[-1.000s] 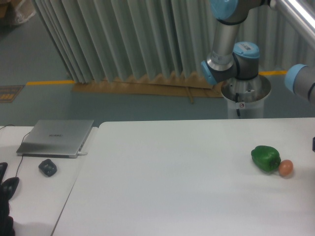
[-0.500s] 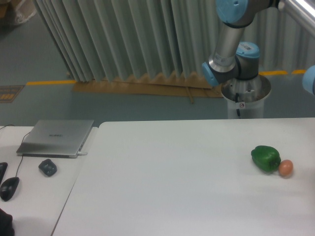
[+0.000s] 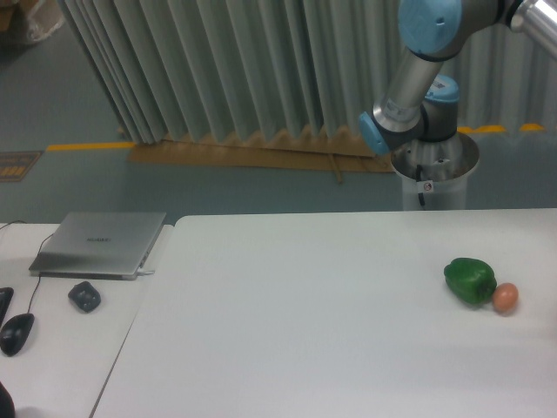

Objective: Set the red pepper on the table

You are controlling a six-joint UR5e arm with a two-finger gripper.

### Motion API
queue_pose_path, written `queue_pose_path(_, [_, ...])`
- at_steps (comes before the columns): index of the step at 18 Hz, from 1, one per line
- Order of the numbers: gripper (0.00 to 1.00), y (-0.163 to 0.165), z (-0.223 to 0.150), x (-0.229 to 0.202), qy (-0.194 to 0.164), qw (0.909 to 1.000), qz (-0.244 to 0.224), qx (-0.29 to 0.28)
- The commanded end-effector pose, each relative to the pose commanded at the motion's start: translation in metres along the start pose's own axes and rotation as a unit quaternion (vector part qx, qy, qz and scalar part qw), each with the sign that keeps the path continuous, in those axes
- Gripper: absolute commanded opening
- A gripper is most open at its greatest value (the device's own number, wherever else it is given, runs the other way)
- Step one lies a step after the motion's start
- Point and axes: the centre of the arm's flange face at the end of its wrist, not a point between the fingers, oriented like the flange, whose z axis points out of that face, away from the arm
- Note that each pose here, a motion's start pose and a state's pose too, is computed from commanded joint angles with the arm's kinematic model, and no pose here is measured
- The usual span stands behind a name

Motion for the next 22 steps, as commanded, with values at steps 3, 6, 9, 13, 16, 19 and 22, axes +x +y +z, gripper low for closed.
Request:
queue_pose_path(3, [1.00,0.006,0.004,0.002,0.009,0.9993,0.015,-0.032])
queue_pose_path(6, [1.00,0.007,0.011,0.004,0.016,0.9988,0.023,-0.041])
queue_pose_path(9, [1.00,0.007,0.017,0.003,0.020,0.9989,0.017,-0.040])
queue_pose_path(13, [1.00,0.007,0.022,0.004,0.023,0.9988,0.017,-0.039])
queue_pose_path(16, [1.00,0.008,0.026,0.003,0.021,0.9989,0.018,-0.039])
queue_pose_path(19, [1.00,0.007,0.030,0.002,0.022,0.9989,0.016,-0.039])
queue_pose_path(22, [1.00,0.012,0.032,0.002,0.023,0.9989,0.011,-0.039])
